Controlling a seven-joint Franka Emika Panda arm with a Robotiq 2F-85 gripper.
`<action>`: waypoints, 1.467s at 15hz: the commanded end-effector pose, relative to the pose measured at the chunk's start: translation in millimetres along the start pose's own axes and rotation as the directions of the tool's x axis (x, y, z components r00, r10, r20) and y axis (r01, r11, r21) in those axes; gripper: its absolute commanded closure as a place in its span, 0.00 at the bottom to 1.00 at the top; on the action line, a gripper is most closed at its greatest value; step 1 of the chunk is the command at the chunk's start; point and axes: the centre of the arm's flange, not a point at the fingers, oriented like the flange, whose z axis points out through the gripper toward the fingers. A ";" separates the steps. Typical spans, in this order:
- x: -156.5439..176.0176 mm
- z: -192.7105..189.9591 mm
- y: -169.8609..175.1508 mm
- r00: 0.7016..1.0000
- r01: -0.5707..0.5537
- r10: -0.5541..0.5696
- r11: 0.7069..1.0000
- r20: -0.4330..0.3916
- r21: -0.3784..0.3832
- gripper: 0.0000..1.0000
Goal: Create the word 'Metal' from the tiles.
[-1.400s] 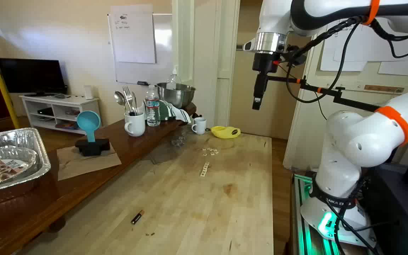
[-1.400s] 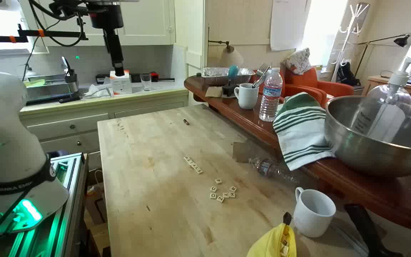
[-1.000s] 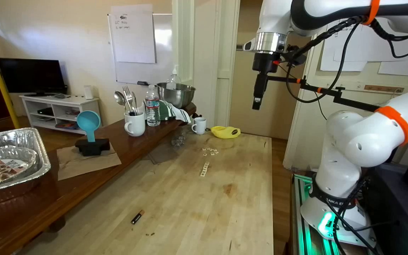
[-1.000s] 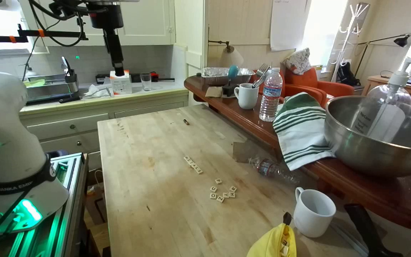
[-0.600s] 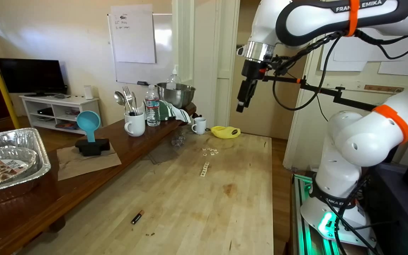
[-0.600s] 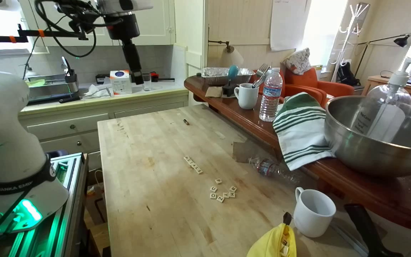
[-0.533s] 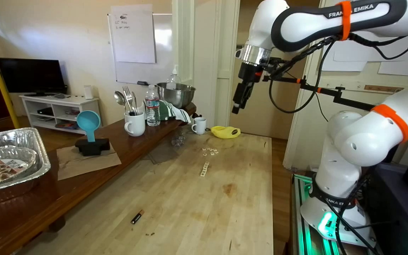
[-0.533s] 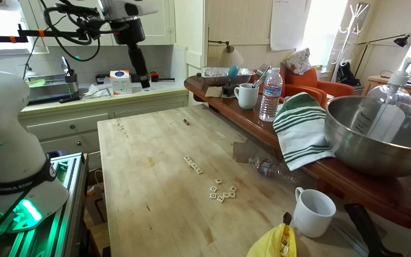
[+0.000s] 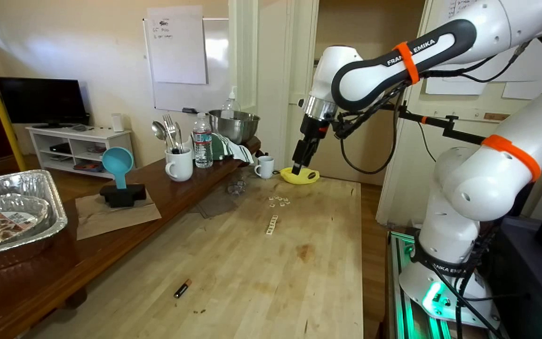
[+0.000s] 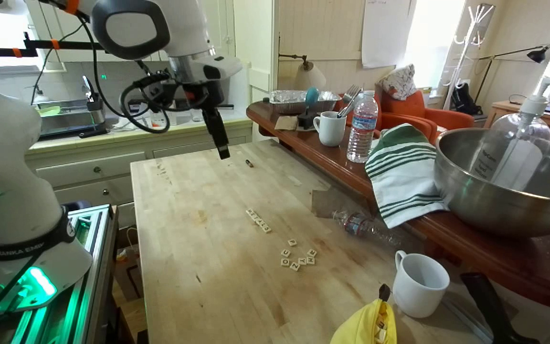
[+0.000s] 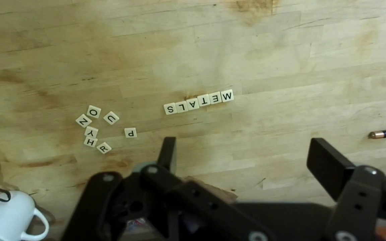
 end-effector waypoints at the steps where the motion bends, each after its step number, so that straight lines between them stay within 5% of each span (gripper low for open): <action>1: 15.2 43.3 25.5 0.999 -0.002 0.002 1.000 0.035 -0.004 0.00; 9: 12.5 46.0 27.8 0.998 -0.034 0.034 0.999 0.050 -0.010 0.00; 11: 11.5 67.1 27.2 0.996 0.024 -0.021 0.999 0.087 -0.035 0.00; 16: 18.6 115.1 37.2 0.960 0.195 -0.206 0.978 0.190 0.076 0.00; 22: 35.6 174.7 52.5 0.946 0.231 -0.234 0.972 0.225 0.038 0.00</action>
